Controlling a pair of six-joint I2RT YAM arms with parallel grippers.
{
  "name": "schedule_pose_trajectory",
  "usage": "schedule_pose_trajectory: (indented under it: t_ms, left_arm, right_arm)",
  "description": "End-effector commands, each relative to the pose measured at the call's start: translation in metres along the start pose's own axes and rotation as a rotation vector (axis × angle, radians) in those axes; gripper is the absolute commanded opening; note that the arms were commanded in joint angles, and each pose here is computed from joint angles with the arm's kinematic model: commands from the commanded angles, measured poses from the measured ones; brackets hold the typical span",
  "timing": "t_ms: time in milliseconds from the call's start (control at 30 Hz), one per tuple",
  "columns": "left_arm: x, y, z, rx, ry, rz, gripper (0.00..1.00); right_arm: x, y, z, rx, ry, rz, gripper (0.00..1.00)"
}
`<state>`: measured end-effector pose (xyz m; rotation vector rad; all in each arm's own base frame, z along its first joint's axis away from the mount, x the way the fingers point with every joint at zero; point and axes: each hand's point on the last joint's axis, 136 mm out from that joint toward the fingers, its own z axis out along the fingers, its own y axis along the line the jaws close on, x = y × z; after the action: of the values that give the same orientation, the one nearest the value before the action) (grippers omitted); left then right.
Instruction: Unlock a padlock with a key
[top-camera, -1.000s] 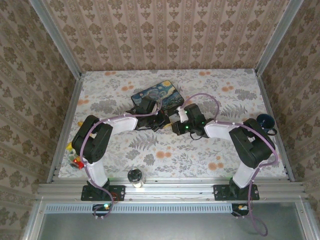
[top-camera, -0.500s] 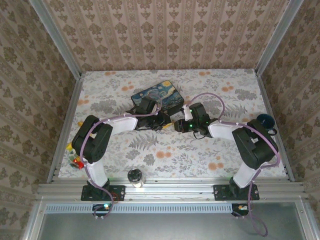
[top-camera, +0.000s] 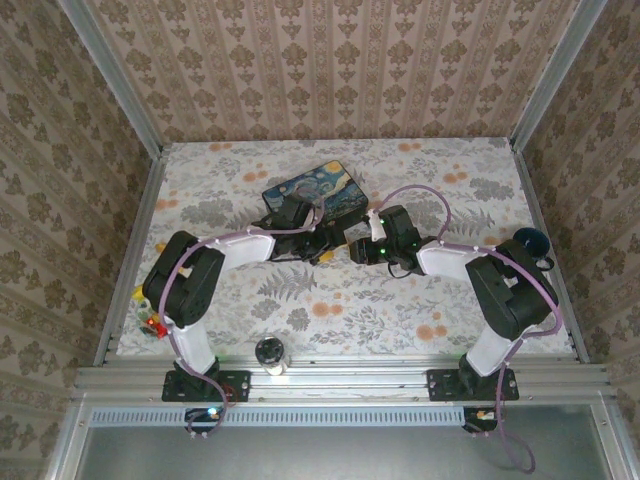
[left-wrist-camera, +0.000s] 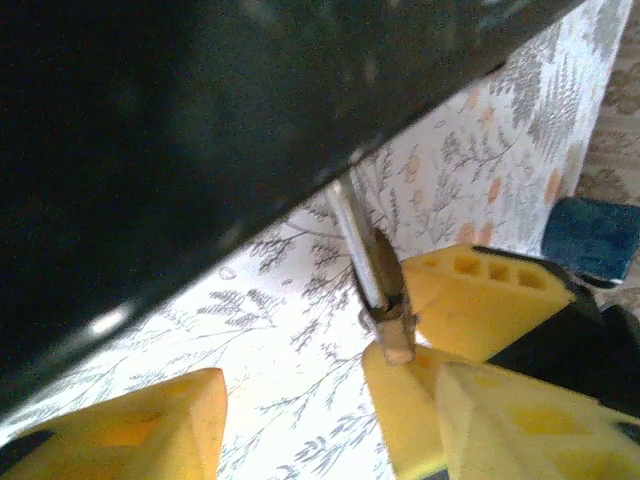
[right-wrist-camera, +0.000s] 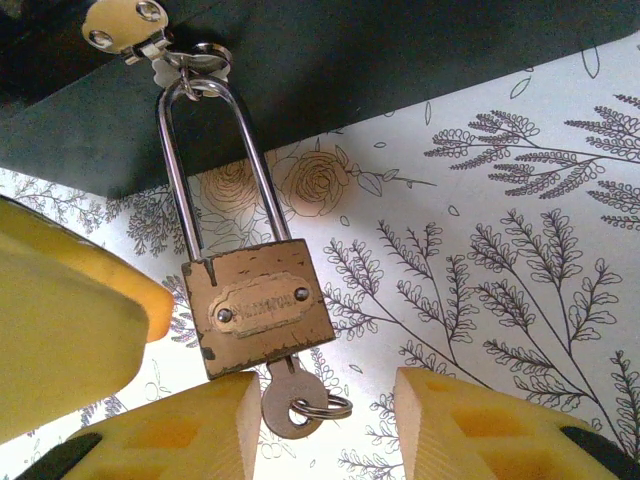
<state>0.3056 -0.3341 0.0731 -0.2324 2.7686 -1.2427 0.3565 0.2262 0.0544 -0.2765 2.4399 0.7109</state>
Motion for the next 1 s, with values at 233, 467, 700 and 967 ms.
schedule_pose_trajectory:
  t_ms: [233, 467, 700, 967]
  left_arm:
    - [0.003, 0.018, -0.051, -0.211, -0.044, 0.026, 0.91]
    - [-0.020, 0.003, -0.086, -0.275, -0.185, 0.120, 1.00]
    - [-0.040, 0.008, -0.108, -0.303, -0.275, 0.126, 1.00]
    - [-0.058, 0.018, -0.134, -0.341, -0.359, 0.151, 1.00]
  right_arm:
    - [-0.021, 0.008, -0.018, 0.000, -0.064, -0.039, 0.43]
    - [-0.025, 0.009, -0.019, 0.006, -0.063, -0.055, 0.42]
    - [-0.027, 0.011, -0.020, -0.001, -0.064, -0.054, 0.41]
    - [-0.026, 0.012, -0.018, -0.004, -0.040, -0.038, 0.41]
